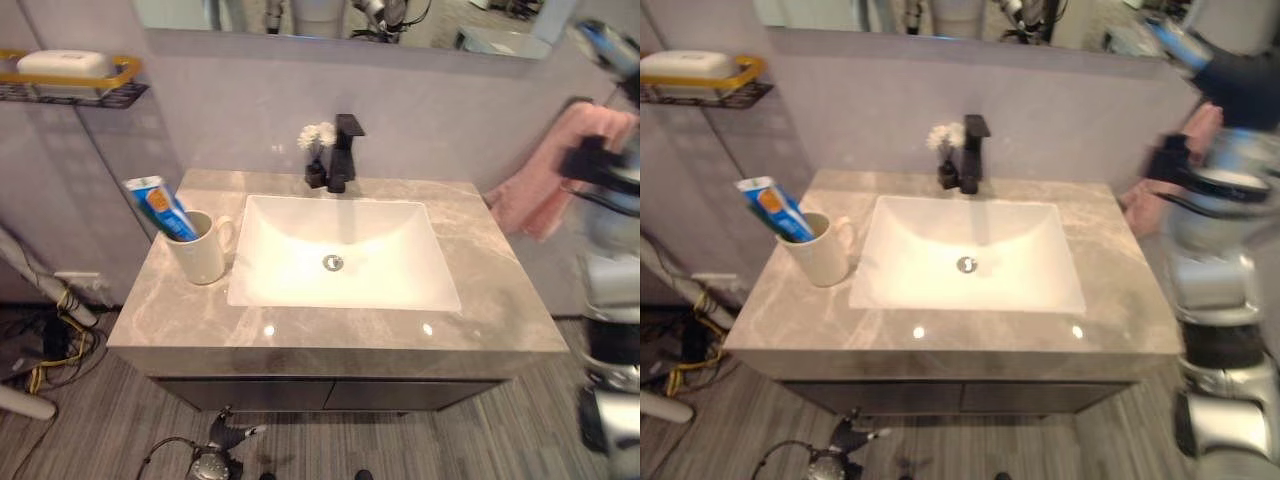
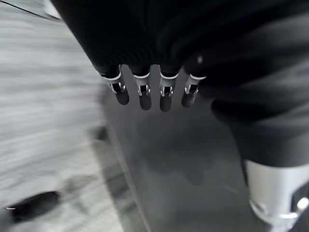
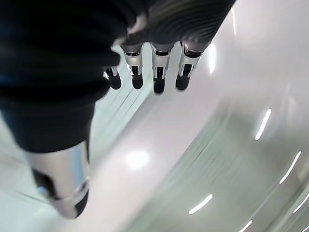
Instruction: Put brush and paste in cup on sink, flatten towel.
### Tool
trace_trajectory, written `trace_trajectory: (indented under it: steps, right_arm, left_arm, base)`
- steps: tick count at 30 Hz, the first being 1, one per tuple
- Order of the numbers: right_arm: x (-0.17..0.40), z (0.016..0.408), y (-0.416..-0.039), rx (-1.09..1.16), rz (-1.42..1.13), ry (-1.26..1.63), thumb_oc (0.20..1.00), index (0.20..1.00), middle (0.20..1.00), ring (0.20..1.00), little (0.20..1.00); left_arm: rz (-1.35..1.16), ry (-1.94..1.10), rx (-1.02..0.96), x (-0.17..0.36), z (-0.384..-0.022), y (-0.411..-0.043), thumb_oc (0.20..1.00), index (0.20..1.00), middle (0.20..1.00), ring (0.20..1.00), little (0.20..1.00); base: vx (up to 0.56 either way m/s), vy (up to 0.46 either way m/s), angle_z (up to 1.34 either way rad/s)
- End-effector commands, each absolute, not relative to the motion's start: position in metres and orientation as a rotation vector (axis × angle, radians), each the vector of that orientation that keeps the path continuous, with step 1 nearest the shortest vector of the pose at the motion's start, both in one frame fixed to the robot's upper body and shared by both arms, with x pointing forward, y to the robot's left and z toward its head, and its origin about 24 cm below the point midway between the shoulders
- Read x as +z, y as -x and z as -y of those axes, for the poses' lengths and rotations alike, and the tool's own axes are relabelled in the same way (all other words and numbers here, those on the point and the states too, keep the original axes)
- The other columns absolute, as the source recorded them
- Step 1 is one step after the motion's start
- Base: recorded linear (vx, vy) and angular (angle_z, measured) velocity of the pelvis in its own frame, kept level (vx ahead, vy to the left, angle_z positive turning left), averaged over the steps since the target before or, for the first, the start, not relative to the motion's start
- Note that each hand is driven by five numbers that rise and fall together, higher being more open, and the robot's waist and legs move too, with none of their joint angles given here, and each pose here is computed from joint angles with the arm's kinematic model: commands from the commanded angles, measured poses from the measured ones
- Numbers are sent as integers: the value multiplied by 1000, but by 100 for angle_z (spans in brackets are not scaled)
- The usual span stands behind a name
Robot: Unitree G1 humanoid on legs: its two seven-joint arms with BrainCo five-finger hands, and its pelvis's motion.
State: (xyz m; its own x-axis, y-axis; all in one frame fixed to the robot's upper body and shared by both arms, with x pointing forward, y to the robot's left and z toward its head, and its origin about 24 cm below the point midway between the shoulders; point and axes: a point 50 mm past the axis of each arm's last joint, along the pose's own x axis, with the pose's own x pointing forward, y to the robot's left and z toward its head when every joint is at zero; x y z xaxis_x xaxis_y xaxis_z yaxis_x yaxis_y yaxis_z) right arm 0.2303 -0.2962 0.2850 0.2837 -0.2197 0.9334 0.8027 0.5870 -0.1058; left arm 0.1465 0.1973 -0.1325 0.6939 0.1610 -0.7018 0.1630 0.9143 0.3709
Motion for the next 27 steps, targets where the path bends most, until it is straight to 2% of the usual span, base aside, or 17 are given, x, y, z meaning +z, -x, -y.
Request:
trace_trajectory:
  steps: [1,2,5,7,8,12,15,16,17,18,20,21,22,23,24,25,27]
  right_arm:
    - [267,375,-207,-1181,829,880,1000,1000,1000,1000,1000]
    - [266,376,-206,-1182,827,881,1000,1000,1000,1000,1000]
    - [183,437,-182,-1410,386,651,1000,1000,1000,1000,1000]
    - [121,470,-161,-1460,17,501,1000,1000,1000,1000,1000]
    - [58,482,-128,-1424,-397,485,1000,1000,1000,1000,1000]
    - [-40,441,-87,-1139,-886,361,1000,1000,1000,1000,1000]
    - [-72,413,-80,-954,-1018,333,1000,1000,1000,1000,1000]
    - [-100,379,-77,-653,-1135,408,1000,1000,1000,1000,1000]
    - [-110,363,-78,-486,-1171,453,1000,1000,1000,1000,1000]
    - [-111,362,-78,-484,-1172,454,1000,1000,1000,1000,1000]
    - [-128,324,-83,-186,-1171,510,1000,1000,1000,1000,1000]
    - [-129,323,-83,-181,-1172,511,1000,1000,1000,1000,1000]
    - [-128,300,-101,-15,-1054,550,1000,1000,1000,1000,1000]
    - [-125,292,-107,20,-998,533,1000,1000,1000,1000,1000]
    - [-125,291,-107,22,-999,533,1000,1000,1000,1000,1000]
    - [-123,287,-111,25,-965,518,1000,1000,1000,1000,1000]
    - [-115,274,-124,62,-856,490,1000,1000,1000,1000,1000]
  left_arm:
    - [-659,-522,-181,-112,-201,-171,1000,1000,1000,1000,1000]
    - [-661,-523,-183,-112,-201,-171,1000,1000,1000,1000,1000]
    - [-523,-525,-288,-82,-201,-182,1000,1000,1000,1000,1000]
    - [-413,-489,-360,-52,-199,-194,1000,1000,1000,1000,1000]
    - [-316,-439,-411,-23,-198,-200,1000,1000,1000,1000,1000]
    - [-168,-344,-491,24,-195,-205,1000,1000,1000,1000,1000]
    - [-129,-297,-508,41,-198,-203,1000,1000,1000,1000,1000]
    - [-76,-252,-544,60,-199,-200,1000,1000,1000,1000,1000]
    - [-57,-224,-561,69,-200,-196,1000,1000,1000,1000,1000]
    - [-59,-224,-560,69,-200,-195,1000,1000,1000,1000,1000]
    - [-21,-199,-598,89,-204,-185,1000,1000,1000,1000,1000]
    - [-24,-199,-594,90,-205,-183,1000,1000,1000,1000,1000]
    - [20,-201,-568,101,-210,-179,1000,1000,1000,1000,1000]
    - [52,-201,-548,109,-212,-178,853,853,853,853,853]
    - [51,-201,-547,109,-212,-177,288,288,288,288,288]
    - [65,-187,-543,113,-213,-176,200,200,200,200,200]
    - [106,-195,-494,122,-220,-173,200,200,200,200,200]
  base:
    - [23,-36,-29]
    - [20,-30,-22]
    - [-42,-15,-21]
    - [4,-41,-27]
    - [0,-73,-12]
    - [-4,-67,2]
    - [13,-60,3]
    - [-33,-71,4]
    - [-7,-71,3]
    - [17,-70,2]
    - [35,-68,4]
    - [30,-74,4]
    - [32,-68,9]
    - [31,-68,10]
    - [15,-43,15]
    - [11,-62,23]
    - [7,-60,28]
